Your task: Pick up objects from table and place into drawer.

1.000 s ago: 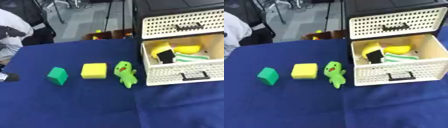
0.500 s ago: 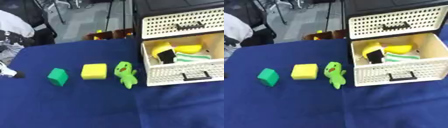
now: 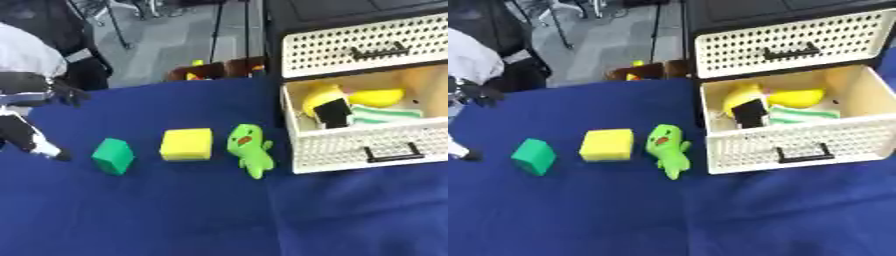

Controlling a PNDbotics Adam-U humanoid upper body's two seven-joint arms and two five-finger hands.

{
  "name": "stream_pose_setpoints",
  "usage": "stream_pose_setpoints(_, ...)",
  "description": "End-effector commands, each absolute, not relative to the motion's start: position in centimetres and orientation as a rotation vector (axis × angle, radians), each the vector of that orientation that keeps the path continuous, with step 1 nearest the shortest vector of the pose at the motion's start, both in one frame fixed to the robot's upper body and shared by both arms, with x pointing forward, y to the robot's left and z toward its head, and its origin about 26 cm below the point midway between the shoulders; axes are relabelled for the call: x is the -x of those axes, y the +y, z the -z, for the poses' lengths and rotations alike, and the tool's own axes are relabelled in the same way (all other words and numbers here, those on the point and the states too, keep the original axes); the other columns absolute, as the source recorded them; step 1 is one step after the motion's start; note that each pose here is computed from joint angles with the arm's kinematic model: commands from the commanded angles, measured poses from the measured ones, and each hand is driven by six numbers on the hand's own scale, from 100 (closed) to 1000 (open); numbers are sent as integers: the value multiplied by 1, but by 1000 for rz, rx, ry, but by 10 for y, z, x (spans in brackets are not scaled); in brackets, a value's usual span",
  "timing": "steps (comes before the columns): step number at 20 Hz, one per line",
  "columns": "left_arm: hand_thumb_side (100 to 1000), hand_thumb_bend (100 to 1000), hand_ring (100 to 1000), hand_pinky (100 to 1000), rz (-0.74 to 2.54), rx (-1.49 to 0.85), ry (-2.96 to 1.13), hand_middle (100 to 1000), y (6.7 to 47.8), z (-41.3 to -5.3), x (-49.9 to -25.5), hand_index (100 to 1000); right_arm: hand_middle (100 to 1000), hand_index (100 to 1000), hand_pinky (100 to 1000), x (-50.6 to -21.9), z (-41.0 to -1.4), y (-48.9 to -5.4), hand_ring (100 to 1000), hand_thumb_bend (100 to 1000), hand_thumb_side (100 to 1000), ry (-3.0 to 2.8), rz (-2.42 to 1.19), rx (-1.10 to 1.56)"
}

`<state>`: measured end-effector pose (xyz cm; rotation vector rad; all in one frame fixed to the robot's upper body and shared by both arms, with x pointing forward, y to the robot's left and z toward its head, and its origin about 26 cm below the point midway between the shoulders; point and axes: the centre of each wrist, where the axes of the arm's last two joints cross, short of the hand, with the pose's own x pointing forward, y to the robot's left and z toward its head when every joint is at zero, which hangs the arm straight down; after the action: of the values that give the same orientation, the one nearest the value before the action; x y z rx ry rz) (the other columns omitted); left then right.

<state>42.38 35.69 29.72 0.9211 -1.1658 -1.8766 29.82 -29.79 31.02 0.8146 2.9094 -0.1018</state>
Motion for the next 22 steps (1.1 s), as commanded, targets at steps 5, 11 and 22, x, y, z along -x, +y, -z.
stream_pose_setpoints(5,457,477,803,749,1964,-909,-1041,807,355,-294,-436,1000,513,798,478,-295,-320,-293,558,100,963,2877,61,-718)
stream_pose_setpoints(11,472,520,802,742,2004,-867,-1007,808,350,-285,-443,1000,509,794,477,-295,-320,-292,555,100,962,2885,48,-712)
stream_pose_setpoints(22,427,428,820,745,2036,-870,-824,828,349,-268,-454,993,503,792,472,-296,-320,-288,550,100,961,2898,29,-677)
